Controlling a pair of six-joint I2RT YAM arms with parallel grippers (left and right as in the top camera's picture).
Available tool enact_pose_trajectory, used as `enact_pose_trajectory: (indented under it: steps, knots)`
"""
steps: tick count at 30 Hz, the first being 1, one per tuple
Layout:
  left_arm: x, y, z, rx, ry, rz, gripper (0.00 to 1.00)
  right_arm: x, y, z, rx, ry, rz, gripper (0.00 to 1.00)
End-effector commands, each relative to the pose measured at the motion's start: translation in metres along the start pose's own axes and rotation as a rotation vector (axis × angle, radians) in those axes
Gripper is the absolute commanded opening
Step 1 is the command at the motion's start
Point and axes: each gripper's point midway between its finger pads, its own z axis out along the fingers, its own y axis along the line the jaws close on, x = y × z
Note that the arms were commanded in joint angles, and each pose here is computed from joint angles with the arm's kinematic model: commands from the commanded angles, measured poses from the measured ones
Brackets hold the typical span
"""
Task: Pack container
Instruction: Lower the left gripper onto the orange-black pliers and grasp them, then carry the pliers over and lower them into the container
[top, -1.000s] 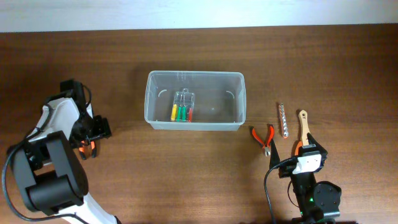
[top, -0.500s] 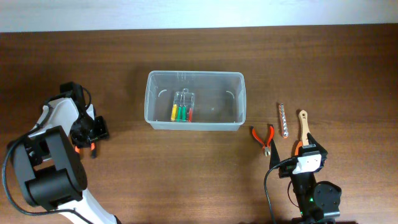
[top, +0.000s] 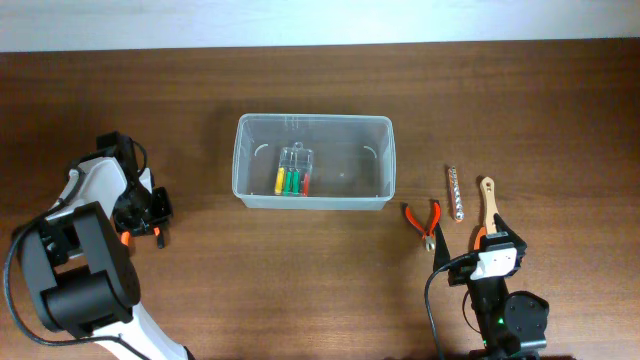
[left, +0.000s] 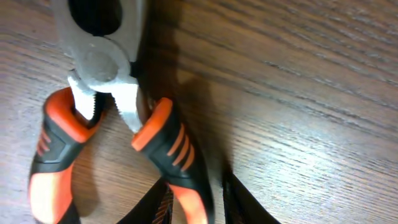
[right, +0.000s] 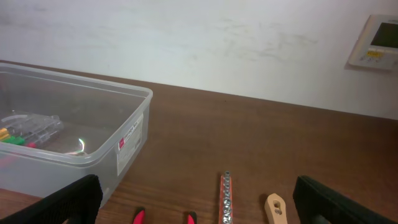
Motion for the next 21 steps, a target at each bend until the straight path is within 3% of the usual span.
enact_pose_trajectory:
  steps: [1, 2, 6, 13, 21]
  knots:
    - [0.007, 0.015, 0.011, -0.083, 0.042, -0.038, 0.23, 0.003, -0.001, 0.000, 0.006, 0.004, -0.007, 0.99]
    - [0.008, 0.016, 0.011, -0.086, 0.046, -0.038, 0.15, 0.003, -0.001, 0.000, 0.006, 0.004, -0.007, 0.98]
    - [0.009, 0.016, 0.009, -0.084, 0.052, -0.041, 0.02, 0.003, -0.001, 0.000, 0.006, 0.004, -0.007, 0.99]
    - [-0.006, 0.016, -0.019, -0.079, -0.010, -0.045, 0.02, 0.003, -0.001, 0.000, 0.006, 0.004, -0.007, 0.99]
    - [-0.041, 0.013, -0.107, -0.055, -0.254, -0.043, 0.02, 0.003, -0.001, 0.000, 0.006, 0.004, -0.007, 0.99]
